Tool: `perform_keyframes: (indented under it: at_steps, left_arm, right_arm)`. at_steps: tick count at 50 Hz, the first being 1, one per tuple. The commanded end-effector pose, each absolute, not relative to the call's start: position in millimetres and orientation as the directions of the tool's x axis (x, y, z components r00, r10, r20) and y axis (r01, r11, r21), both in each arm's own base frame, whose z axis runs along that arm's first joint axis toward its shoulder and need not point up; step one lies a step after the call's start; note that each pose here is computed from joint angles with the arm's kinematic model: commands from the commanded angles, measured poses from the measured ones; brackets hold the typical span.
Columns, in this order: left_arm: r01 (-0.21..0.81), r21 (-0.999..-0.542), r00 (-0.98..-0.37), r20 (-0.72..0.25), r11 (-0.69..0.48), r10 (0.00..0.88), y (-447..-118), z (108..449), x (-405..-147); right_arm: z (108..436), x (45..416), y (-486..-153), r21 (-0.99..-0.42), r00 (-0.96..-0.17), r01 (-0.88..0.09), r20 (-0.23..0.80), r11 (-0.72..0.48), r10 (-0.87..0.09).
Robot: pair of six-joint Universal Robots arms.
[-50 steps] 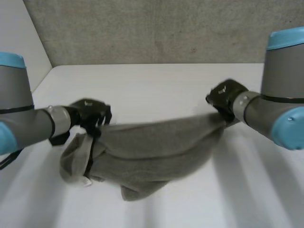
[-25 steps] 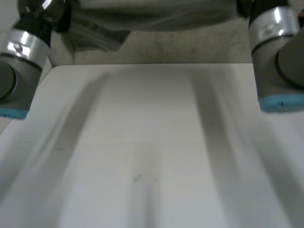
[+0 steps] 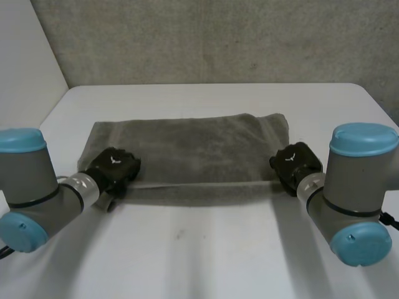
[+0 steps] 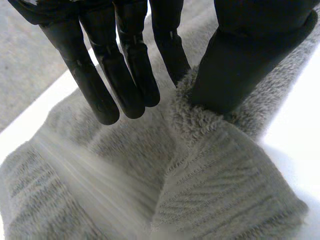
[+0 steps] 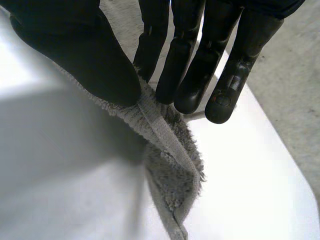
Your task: Fold the towel.
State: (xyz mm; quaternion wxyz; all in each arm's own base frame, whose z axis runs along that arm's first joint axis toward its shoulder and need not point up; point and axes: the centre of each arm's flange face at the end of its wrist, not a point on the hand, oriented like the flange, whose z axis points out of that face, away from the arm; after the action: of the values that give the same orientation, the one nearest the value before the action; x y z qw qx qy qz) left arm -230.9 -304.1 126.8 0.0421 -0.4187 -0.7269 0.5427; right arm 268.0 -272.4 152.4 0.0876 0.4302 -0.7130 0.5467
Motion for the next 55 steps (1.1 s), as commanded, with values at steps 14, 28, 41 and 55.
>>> perform_keyframes:
  at_steps: [14, 28, 41, 55]
  left_arm:
    - [0.582, -0.803, -0.662, -0.38, 0.125, 0.646, -288.4, 120.3, -216.4]
    - [0.576, -0.807, -0.721, -0.428, 0.129, 0.544, -283.6, 150.4, -191.2]
    - [0.576, -0.787, -0.744, -0.392, 0.223, 0.541, -291.6, 123.6, -177.8]
    - [0.542, -0.813, -0.759, -0.365, 0.212, 0.54, -282.9, 141.5, -184.8]
  right_arm:
    - [160.6, 244.8, -254.8, -0.775, -0.702, -0.623, 0.492, 0.108, -0.515]
    - [161.6, 238.9, -260.3, -0.78, -0.719, -0.614, 0.486, 0.124, -0.497]
    - [160.0, 238.8, -259.0, -0.777, -0.717, -0.616, 0.486, 0.128, -0.499]
    - [160.4, 240.6, -257.8, -0.778, -0.714, -0.616, 0.485, 0.123, -0.504]
